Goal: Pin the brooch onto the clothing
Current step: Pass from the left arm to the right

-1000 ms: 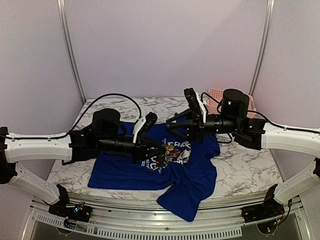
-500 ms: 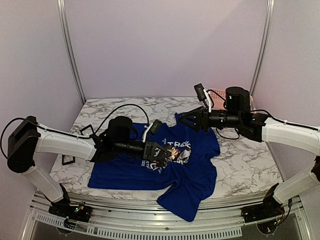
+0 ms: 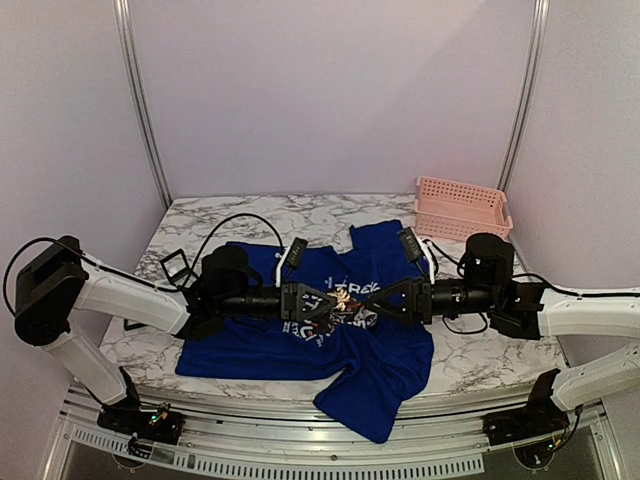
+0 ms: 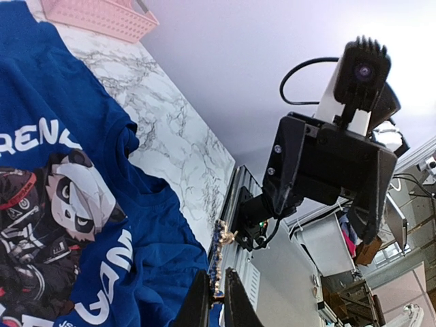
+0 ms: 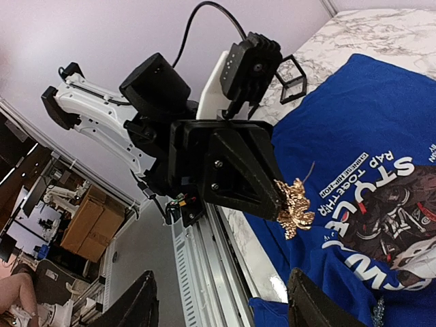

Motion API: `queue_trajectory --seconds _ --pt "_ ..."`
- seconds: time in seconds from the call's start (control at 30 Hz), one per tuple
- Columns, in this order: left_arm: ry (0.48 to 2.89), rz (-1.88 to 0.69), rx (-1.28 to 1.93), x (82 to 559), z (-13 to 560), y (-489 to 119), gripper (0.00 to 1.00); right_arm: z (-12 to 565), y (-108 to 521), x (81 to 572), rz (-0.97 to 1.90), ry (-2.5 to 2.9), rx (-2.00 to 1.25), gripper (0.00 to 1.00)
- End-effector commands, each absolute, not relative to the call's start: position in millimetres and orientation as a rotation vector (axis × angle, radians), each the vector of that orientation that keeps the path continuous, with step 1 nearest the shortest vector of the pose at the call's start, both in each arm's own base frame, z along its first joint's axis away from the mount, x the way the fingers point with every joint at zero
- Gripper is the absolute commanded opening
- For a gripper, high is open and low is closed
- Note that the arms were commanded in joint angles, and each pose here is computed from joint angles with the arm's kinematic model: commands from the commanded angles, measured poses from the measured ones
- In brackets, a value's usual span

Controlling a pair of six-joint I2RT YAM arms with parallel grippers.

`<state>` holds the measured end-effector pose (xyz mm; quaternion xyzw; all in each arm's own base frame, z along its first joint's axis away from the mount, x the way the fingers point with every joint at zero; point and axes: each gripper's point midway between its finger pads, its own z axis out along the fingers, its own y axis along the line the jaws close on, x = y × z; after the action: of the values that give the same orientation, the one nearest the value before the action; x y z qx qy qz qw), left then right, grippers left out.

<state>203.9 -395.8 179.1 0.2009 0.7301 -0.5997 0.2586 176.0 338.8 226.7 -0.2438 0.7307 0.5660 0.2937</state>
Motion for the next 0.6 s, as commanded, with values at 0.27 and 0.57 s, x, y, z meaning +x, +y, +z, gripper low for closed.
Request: queue_trajectory --seconds 0.27,0.57 --pt "1.789 -1.669 0.560 194 210 -404 0.00 223 362 196 1.550 1.909 -0.626 0.50" --pt "1.768 -1.671 0.585 190 209 -414 0.00 230 371 192 1.614 1.832 -0.702 0.32"
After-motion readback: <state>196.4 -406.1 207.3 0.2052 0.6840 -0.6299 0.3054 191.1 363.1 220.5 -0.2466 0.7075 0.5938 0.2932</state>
